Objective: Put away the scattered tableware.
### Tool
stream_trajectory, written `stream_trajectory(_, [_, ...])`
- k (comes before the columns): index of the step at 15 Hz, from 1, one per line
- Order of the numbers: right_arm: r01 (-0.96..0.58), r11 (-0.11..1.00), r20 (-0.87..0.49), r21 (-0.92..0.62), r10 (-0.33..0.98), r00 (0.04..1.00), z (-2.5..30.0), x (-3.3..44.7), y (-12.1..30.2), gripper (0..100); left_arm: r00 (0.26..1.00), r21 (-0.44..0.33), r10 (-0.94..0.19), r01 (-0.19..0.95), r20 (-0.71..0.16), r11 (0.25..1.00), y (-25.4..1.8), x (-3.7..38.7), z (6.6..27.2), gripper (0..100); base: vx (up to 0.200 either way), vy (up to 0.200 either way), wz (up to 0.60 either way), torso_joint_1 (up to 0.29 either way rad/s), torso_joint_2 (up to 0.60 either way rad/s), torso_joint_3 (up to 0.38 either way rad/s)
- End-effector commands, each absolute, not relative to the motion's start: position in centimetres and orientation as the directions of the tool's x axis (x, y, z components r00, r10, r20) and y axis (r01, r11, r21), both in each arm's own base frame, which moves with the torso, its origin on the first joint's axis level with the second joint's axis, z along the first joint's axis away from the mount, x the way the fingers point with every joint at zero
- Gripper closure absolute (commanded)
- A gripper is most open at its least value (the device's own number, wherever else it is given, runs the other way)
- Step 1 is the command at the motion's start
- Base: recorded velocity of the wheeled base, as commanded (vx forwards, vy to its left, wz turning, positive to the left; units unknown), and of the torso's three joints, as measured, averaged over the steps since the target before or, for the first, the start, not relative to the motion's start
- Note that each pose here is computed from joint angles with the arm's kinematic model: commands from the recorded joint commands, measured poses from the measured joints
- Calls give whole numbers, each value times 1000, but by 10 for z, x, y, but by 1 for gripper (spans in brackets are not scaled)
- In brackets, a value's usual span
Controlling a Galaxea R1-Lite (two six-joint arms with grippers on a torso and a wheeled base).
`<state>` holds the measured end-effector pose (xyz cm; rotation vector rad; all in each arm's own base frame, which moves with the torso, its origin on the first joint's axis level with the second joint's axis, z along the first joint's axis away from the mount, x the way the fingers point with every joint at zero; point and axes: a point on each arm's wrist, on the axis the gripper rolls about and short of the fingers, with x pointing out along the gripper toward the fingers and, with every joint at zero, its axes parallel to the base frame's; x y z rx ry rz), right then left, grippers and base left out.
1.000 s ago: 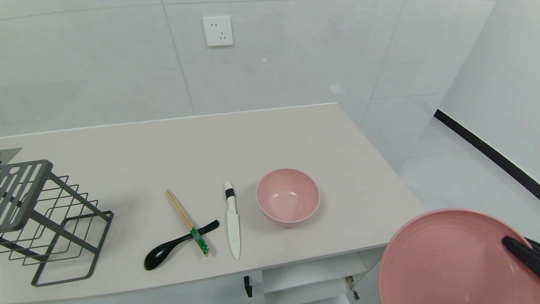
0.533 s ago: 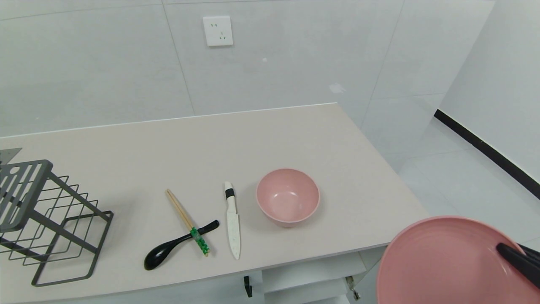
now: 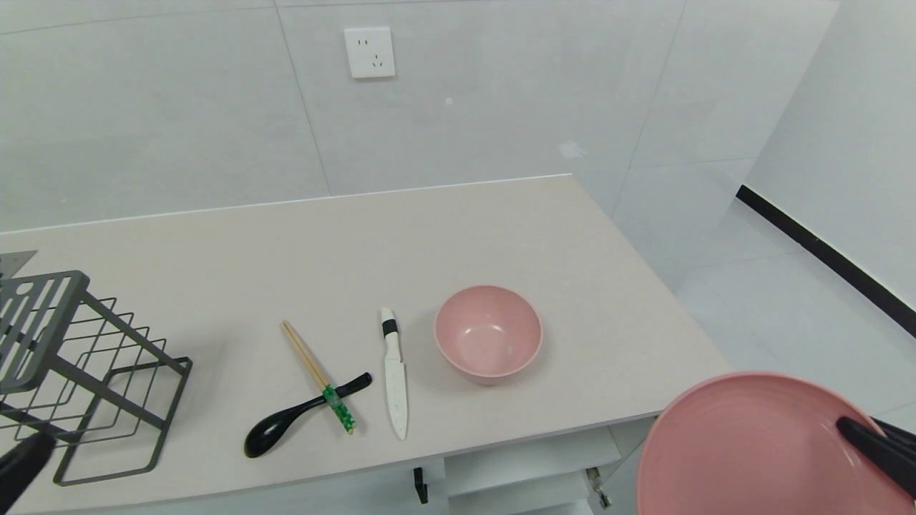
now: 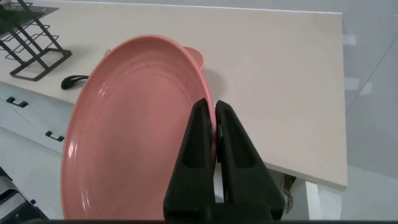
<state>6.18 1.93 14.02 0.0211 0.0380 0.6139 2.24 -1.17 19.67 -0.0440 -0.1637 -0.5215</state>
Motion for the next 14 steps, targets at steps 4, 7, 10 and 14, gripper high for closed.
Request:
stream_trajectory(4, [-578, 815, -48, 40, 579, 814, 137, 62, 20, 100, 816, -100, -577, 571, -40, 815, -33, 89, 169, 0, 0, 0, 0, 0, 0, 0])
stream_trajectory(7, [-578, 815, -53, 42, 579, 813, 136, 63, 20, 100, 785, -167, -614, 597, -79, 785, -39, 99, 168, 0, 0, 0, 0, 0, 0, 0])
stream_trajectory(10, [-579, 814, -51, 41, 581, 813, 136, 63, 20, 100, 767, -298, -633, 582, -106, 756, -41, 106, 164, 0, 0, 0, 0, 0, 0, 0])
stream_trajectory(14, [-580, 813, -53, 42, 582, 812, 136, 63, 20, 100, 758, -439, -634, 523, -154, 731, -51, 136, 170, 0, 0, 0, 0, 0, 0, 0])
